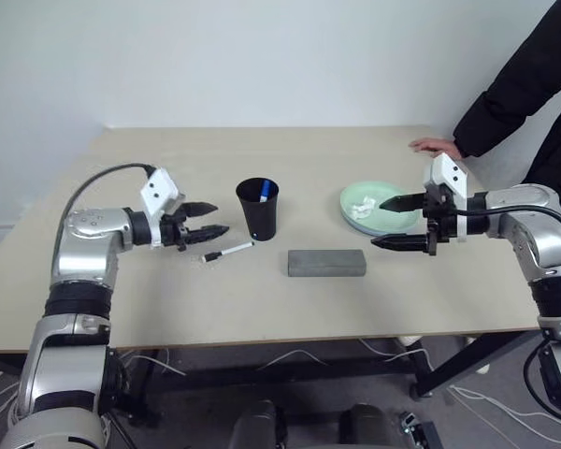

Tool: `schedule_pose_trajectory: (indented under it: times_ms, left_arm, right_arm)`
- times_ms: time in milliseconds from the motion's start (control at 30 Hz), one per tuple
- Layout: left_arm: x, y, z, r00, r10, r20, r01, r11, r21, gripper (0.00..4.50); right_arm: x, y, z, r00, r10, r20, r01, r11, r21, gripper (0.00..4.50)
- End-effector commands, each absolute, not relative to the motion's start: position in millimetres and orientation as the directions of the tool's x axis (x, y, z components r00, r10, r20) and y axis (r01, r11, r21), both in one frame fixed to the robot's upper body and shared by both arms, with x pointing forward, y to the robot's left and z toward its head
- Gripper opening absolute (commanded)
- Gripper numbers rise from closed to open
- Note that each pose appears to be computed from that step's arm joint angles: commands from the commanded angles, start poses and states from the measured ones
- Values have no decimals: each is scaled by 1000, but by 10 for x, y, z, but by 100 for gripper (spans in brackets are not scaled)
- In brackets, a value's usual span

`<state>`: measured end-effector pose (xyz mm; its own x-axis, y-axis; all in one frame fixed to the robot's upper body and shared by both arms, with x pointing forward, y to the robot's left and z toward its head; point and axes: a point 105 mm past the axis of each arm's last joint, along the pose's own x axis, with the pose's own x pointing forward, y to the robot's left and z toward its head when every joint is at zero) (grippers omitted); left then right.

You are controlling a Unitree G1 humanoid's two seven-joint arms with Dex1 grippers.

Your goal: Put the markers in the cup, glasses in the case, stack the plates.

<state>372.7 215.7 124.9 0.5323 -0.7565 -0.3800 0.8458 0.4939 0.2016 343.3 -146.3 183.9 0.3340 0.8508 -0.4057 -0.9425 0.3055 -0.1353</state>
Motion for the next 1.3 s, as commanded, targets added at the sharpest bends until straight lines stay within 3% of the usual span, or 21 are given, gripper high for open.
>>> schedule_pose_trajectory:
  times_ms: [33,567,1267,1300]
  left_arm:
    - [3808,2101,1268,511,-748,-424,860,443,253,281]
    - [3969,2107,1047,468,-643,-607,877,424,227,281]
    - [3965,2102,815,450,-563,-693,875,432,217,281]
    - [3961,2106,807,447,-562,-696,876,433,213,246]
  right_arm:
    - [3424,-1476,1982,348,858,-379,-937,301,-178,450]
    - [3358,-1529,1954,376,846,-379,-927,335,-172,450]
    - [3318,-1557,1947,390,838,-381,-921,352,-166,450]
    - [3317,-1556,1947,390,838,-381,-921,352,-166,450]
